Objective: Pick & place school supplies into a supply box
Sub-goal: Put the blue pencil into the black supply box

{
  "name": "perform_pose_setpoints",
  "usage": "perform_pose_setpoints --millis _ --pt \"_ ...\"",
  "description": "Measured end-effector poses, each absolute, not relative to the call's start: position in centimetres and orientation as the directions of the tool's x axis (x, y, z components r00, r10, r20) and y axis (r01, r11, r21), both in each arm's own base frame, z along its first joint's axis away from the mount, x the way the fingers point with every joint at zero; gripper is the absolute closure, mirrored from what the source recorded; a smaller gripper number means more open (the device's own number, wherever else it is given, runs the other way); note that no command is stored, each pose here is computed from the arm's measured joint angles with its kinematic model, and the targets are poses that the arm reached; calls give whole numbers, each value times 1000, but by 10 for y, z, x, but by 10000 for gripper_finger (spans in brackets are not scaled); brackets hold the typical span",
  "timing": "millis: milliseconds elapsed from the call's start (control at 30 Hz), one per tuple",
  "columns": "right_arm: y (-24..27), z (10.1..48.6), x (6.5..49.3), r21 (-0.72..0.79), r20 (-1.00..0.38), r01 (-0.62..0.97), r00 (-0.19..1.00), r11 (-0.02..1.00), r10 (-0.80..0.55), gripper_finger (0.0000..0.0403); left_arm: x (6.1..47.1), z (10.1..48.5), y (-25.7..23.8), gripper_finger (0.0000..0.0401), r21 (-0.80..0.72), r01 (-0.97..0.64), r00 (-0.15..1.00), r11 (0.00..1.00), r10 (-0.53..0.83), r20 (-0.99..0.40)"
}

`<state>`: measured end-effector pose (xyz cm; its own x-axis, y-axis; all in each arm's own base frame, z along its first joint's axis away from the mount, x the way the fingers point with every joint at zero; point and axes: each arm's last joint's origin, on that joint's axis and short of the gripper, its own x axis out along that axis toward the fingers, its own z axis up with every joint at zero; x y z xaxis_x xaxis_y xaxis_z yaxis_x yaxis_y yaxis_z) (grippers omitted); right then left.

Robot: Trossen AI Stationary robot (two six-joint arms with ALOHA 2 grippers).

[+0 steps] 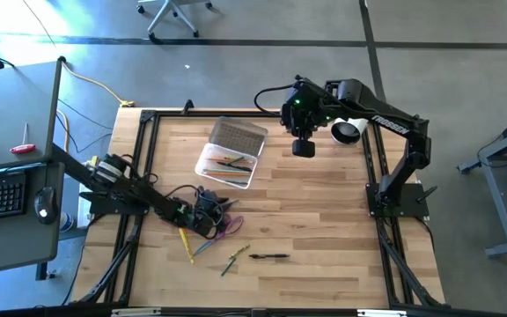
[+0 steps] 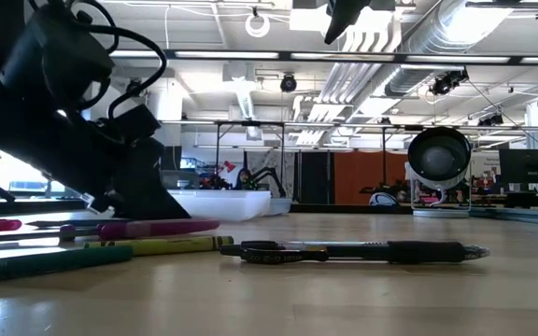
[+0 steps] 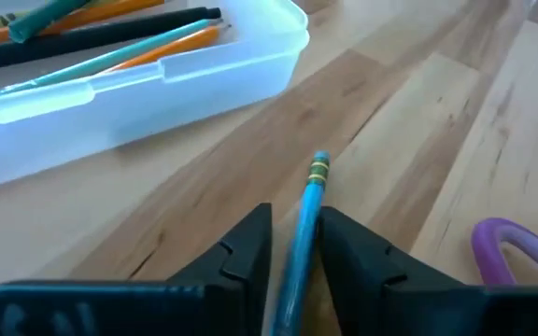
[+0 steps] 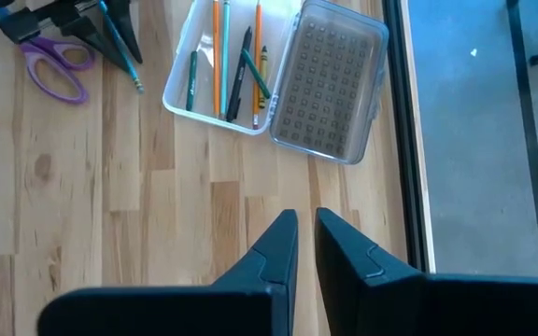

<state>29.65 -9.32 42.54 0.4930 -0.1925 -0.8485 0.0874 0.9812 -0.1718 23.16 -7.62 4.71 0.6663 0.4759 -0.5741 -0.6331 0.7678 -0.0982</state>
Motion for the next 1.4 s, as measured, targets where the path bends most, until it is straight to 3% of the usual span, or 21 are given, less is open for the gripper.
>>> perform_pose_setpoints --millis 267,433,900,1200,1400 --pt "-93 425 297 -172 -849 87 492 981 -192 382 229 46 -75 309 -67 -634 651 770 485 -584" --pt "-93 425 296 -172 -849 87 493 981 -192 386 230 47 -75 366 -74 -635 657 769 487 -575" --pt "-93 425 297 -171 -849 87 493 981 -192 386 236 82 -78 367 -85 -524 758 848 418 -501" --pt "-93 425 297 -172 -848 88 493 981 -193 385 249 124 -73 369 -30 -500 806 866 452 -383" --pt "-93 426 297 -173 -844 89 500 981 -194 383 264 149 -27 364 2 -471 769 882 411 -490"
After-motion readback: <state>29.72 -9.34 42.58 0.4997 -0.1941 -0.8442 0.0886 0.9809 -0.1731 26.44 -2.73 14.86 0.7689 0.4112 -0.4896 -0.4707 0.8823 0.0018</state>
